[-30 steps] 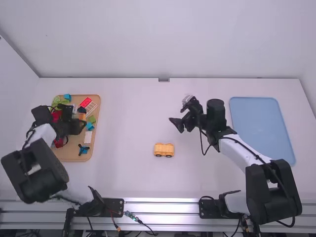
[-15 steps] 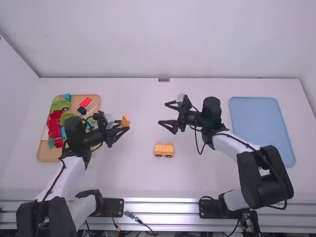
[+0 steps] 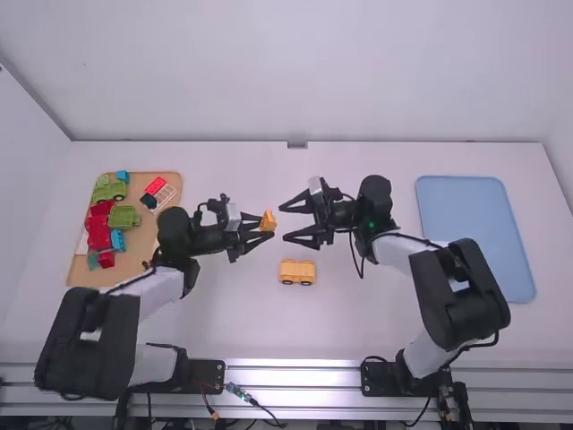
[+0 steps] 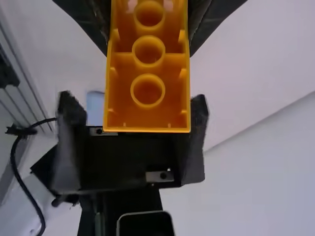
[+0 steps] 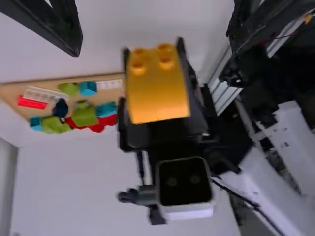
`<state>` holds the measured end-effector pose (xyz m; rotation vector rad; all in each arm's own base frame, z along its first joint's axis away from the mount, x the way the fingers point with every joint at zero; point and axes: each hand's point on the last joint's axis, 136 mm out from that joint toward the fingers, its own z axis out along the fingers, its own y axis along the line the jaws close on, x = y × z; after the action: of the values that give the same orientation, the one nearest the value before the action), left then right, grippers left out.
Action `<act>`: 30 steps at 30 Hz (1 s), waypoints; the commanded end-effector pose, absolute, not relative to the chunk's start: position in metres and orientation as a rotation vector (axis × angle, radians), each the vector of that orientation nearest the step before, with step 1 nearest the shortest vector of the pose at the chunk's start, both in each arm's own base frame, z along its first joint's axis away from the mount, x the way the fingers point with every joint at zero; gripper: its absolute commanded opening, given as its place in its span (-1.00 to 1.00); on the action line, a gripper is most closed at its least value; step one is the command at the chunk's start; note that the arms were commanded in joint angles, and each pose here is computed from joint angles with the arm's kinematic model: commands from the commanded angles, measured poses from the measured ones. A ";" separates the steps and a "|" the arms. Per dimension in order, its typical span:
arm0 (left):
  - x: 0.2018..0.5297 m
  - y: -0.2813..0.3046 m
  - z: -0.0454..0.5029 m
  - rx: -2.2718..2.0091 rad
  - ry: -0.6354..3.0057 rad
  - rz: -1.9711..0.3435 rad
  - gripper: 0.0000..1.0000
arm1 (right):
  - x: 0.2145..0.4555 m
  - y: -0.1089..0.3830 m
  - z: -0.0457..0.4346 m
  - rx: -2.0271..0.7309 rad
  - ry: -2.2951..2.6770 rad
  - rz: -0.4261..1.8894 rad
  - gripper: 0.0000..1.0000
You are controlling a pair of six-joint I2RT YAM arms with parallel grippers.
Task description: Assemble lego blocks to make yellow taxi
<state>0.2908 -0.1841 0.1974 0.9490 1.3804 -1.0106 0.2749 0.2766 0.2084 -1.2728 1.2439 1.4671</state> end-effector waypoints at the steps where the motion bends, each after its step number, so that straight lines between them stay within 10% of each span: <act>1: 0.286 -0.189 0.193 0.926 1.398 -1.151 -0.96 | 0.272 0.278 0.215 -1.302 1.231 1.508 0.52; 30: 0.298 -0.218 0.197 0.956 1.289 -1.254 -0.96 | 0.281 0.279 0.215 -1.238 1.284 1.495 0.16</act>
<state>0.2934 -0.2204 0.1944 0.9950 1.2845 -1.2766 0.2789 0.2773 0.2094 -1.2254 1.3016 1.4957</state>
